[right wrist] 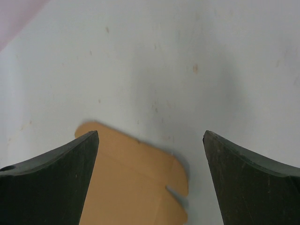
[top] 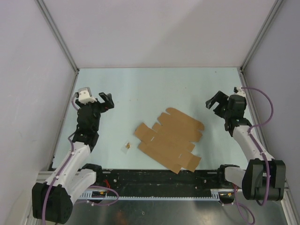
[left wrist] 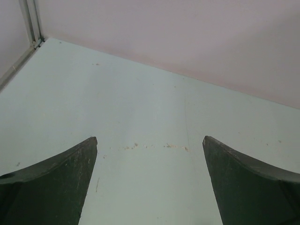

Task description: Fold the paper box

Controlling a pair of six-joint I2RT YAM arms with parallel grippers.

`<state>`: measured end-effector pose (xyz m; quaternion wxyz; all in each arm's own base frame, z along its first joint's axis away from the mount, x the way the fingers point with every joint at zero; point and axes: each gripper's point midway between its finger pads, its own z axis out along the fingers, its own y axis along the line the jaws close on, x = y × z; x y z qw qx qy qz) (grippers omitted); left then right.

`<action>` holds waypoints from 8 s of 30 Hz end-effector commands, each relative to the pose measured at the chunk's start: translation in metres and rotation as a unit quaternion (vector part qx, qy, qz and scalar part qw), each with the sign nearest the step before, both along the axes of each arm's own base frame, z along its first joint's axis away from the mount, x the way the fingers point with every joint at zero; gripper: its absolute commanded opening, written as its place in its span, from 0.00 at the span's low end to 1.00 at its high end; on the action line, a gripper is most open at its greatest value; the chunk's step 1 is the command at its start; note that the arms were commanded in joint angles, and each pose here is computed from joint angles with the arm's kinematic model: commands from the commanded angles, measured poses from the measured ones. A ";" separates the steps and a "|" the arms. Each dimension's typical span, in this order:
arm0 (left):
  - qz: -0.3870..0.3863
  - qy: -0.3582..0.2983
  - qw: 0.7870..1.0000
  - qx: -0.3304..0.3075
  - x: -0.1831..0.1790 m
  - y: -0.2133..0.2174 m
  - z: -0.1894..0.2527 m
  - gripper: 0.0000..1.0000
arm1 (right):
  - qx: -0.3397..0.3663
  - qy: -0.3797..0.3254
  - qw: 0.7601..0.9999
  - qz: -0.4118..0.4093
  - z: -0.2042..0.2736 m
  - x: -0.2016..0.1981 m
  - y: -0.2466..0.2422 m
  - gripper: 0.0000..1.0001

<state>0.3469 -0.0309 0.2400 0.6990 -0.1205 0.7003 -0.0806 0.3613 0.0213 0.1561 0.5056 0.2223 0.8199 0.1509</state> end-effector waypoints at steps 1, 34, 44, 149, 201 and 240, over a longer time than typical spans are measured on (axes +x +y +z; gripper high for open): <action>-0.024 0.043 0.998 -0.042 0.001 -0.014 0.000 1.00 | 0.126 0.127 0.983 0.033 -0.041 -0.037 0.031 0.99; -0.102 0.074 0.989 -0.078 -0.019 -0.043 -0.015 1.00 | 0.252 0.238 0.938 0.023 -0.138 -0.133 0.069 0.66; -0.124 0.084 0.986 -0.079 -0.021 -0.051 -0.019 1.00 | 0.248 0.221 0.942 0.043 -0.145 -0.125 0.072 0.57; -0.296 0.141 0.941 -0.089 -0.069 -0.160 -0.044 0.99 | 0.055 0.140 0.923 0.354 -0.087 0.142 0.050 0.77; -0.306 0.192 0.930 -0.064 -0.069 -0.168 -0.077 0.99 | 0.172 0.245 0.815 0.496 -0.134 0.028 0.134 0.45; -0.264 0.426 0.861 0.080 -0.117 -0.195 -0.230 0.66 | 0.057 0.336 0.861 0.378 -0.156 -0.010 0.114 0.66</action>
